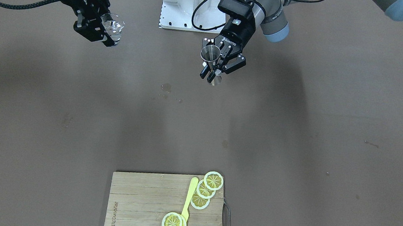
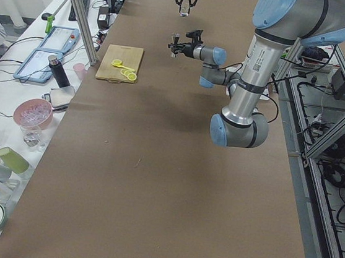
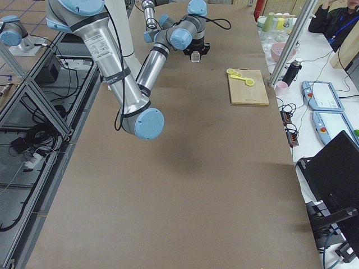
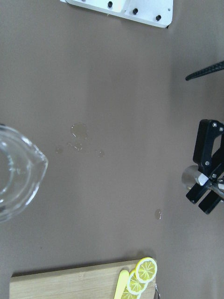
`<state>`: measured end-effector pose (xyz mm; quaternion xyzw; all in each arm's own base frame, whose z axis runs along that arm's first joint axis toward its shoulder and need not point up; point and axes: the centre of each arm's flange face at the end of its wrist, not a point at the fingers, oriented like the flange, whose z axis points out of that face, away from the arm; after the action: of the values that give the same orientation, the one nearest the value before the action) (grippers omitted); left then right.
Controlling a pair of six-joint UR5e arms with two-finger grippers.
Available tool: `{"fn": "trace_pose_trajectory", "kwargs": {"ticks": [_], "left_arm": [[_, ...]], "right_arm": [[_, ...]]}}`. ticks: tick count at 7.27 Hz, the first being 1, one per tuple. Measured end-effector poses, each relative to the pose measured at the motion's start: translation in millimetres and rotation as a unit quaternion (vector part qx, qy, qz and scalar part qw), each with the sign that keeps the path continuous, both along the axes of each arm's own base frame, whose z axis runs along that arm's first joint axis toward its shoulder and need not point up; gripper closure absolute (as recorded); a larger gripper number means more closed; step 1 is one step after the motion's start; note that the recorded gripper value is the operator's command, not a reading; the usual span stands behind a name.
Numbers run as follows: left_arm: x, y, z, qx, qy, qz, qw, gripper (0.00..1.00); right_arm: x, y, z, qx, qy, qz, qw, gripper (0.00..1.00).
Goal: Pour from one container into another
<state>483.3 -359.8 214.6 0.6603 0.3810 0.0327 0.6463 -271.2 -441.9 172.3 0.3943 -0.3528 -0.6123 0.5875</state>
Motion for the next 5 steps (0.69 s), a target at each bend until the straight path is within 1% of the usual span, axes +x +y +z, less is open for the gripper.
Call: {"fn": "trace_pose_trajectory", "kwargs": {"ticks": [1, 2, 3, 4, 5], "left_arm": [[-6.7, -3.6, 13.8, -0.004, -0.011, -0.004, 0.9999, 1.0], [-12.7, -7.7, 28.9, -0.009, -0.022, -0.006, 0.9997, 1.0], [-23.0, -18.9, 46.4, -0.014, -0.036, -0.006, 0.9992, 1.0], [-46.9, -45.4, 69.8, -0.023, -0.051, 0.004, 0.9984, 1.0], [-83.8, -77.7, 95.5, -0.038, -0.062, 0.023, 0.9971, 1.0]], "right_arm": [[3.4, -0.2, 14.2, -0.001, -0.004, -0.003, 1.0, 1.0], [6.2, 0.4, 31.5, 0.004, -0.011, -0.003, 0.9999, 1.0], [8.0, 0.3, 48.9, 0.01, -0.017, -0.002, 0.9998, 1.0], [7.6, -2.8, 66.3, 0.017, -0.023, -0.001, 0.9996, 1.0], [6.7, -7.7, 85.5, 0.023, -0.028, 0.001, 0.9993, 1.0]]}}
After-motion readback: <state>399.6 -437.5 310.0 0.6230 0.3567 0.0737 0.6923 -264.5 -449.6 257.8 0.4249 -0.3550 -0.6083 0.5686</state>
